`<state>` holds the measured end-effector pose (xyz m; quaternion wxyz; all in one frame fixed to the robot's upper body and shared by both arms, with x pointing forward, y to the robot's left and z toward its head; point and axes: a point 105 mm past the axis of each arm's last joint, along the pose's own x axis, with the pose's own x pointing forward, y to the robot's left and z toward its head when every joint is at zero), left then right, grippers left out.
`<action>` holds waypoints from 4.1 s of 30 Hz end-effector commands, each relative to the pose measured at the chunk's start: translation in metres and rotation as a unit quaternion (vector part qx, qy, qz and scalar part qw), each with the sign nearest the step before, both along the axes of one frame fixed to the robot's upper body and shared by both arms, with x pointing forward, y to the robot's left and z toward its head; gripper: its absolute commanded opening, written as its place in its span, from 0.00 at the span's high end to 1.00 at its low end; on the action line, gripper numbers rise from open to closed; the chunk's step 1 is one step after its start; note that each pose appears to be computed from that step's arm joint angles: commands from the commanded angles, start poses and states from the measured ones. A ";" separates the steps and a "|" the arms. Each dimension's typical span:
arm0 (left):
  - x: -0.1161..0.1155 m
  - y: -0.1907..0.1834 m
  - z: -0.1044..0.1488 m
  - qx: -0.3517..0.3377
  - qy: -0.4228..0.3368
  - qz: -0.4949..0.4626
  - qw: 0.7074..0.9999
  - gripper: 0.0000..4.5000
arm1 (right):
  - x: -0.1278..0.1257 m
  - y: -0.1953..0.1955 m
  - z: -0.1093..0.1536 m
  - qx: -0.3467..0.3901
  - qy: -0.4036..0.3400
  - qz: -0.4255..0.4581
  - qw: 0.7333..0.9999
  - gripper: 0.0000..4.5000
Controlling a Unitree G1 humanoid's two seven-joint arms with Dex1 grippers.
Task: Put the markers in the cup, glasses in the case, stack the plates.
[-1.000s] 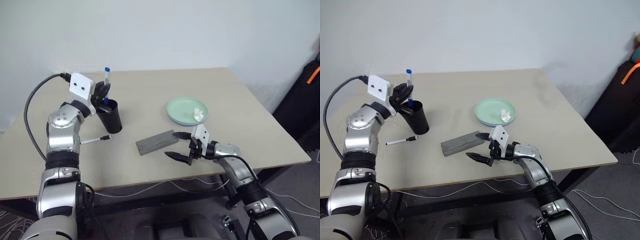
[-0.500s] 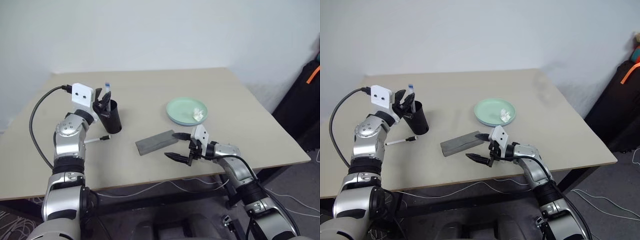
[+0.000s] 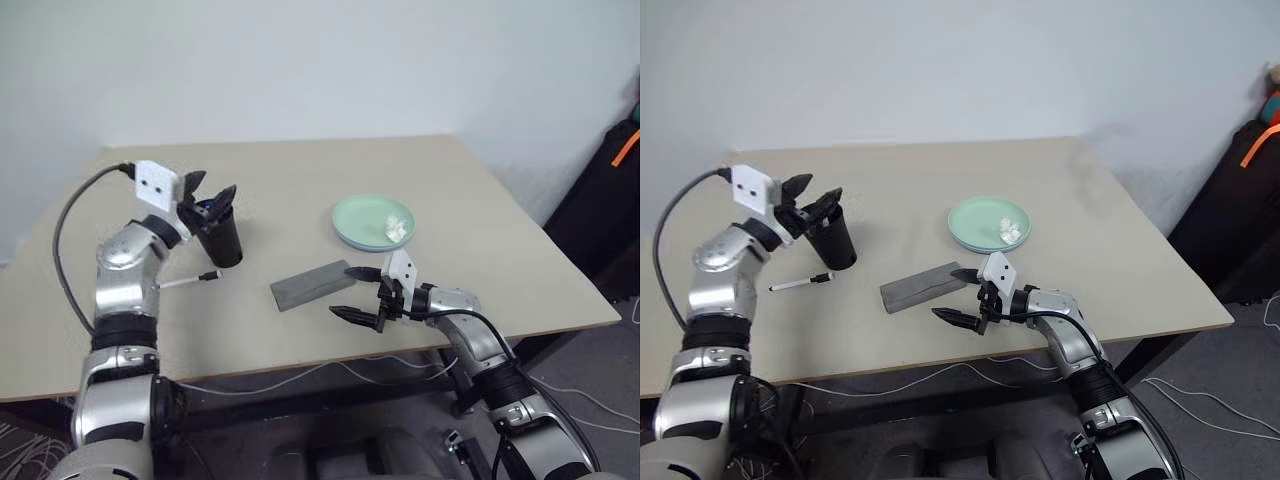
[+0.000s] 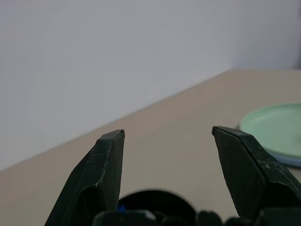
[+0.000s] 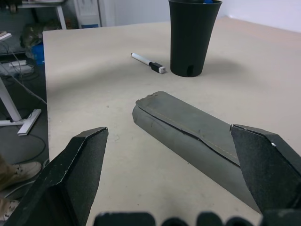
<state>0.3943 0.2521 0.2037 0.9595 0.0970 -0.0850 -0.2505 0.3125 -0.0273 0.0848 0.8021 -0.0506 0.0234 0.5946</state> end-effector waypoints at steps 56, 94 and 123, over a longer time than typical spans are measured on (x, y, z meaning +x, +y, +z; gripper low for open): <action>-0.041 0.061 -0.116 0.466 0.437 -0.134 0.758 0.58 | 0.002 -0.009 0.022 0.003 -0.038 -0.025 0.999 0.00; -0.012 0.053 -0.105 0.425 0.399 -0.040 0.811 0.32 | 0.000 -0.017 0.021 -0.011 -0.037 -0.033 0.999 0.00; -0.022 0.038 -0.120 0.351 0.466 -0.064 0.810 0.01 | -0.016 -0.029 0.019 -0.018 -0.019 -0.066 0.997 0.00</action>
